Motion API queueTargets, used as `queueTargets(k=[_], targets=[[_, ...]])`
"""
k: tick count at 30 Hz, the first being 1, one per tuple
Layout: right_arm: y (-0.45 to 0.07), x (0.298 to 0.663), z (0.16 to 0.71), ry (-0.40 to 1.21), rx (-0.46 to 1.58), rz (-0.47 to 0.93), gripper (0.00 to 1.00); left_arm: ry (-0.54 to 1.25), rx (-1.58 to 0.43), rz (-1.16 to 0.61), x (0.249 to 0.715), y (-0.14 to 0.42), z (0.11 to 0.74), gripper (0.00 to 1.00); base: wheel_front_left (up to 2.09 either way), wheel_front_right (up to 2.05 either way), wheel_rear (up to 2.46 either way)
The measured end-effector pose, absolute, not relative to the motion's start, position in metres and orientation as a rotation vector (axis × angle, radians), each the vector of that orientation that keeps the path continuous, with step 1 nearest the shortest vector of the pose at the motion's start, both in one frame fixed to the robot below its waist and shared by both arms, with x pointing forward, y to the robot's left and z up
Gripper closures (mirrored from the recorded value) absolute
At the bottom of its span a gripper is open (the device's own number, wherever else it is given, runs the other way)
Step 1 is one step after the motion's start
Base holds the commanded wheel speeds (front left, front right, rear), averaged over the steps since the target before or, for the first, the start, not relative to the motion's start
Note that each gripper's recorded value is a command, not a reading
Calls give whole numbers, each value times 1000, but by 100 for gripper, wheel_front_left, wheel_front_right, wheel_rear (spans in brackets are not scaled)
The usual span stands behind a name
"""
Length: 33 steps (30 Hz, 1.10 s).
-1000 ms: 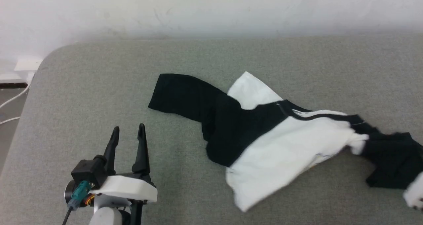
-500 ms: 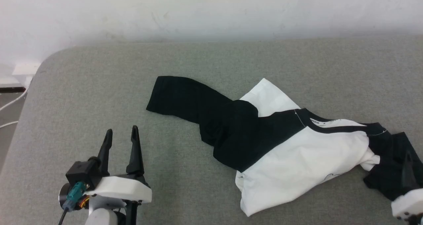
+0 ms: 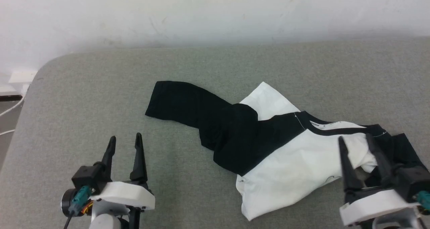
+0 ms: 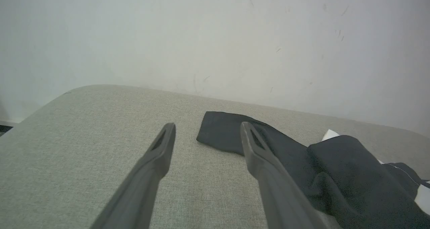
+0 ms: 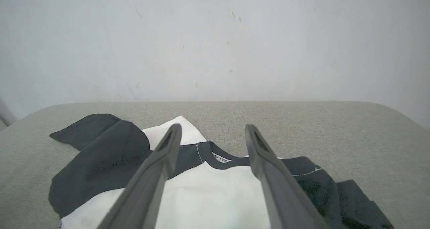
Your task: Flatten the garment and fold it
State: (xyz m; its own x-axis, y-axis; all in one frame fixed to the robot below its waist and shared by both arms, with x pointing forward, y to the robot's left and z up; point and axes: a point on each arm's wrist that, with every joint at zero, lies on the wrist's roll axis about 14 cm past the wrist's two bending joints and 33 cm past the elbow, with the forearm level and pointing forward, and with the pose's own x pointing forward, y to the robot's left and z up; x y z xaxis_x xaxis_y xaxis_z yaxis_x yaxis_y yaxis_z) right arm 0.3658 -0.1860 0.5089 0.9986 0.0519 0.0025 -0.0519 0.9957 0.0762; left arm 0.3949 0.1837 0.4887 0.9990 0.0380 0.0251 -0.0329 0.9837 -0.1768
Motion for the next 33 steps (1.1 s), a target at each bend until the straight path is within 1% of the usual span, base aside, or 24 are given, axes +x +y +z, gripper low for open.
queueTargets(k=[4,6,12,14,18,22,24,25,26,28,29,33], targets=[[-167,362,511,3,84,106,0,8,-158,-8,403,171,482,0,0,0,0],[-161,362,512,9,86,123,0,24,-145,-57,412,158,482,0,0,0,0],[-155,363,506,34,103,138,0,99,-88,-270,450,100,485,0,0,0,0],[-154,364,503,42,111,138,0,148,-60,-340,462,80,481,0,0,0,0],[-156,366,498,58,129,128,0,344,27,-430,472,55,446,0,0,0,0],[-165,363,487,87,145,94,0,619,132,-452,463,59,390,0,0,0,0],[-171,360,483,98,152,72,0,705,173,-469,463,58,379,0,0,0,0],[-174,358,480,106,157,63,0,738,184,-477,465,55,378,50,0,0,0],[-176,357,478,107,164,53,0,764,194,-486,466,52,377,82,0,0,0],[-180,355,475,117,172,38,0,777,204,-510,467,45,376,82,0,0,0],[-182,354,473,117,174,32,0,770,204,-524,467,41,378,100,0,0,0],[-183,355,471,119,188,26,0,640,173,-524,476,45,395,100,0,0,0]])
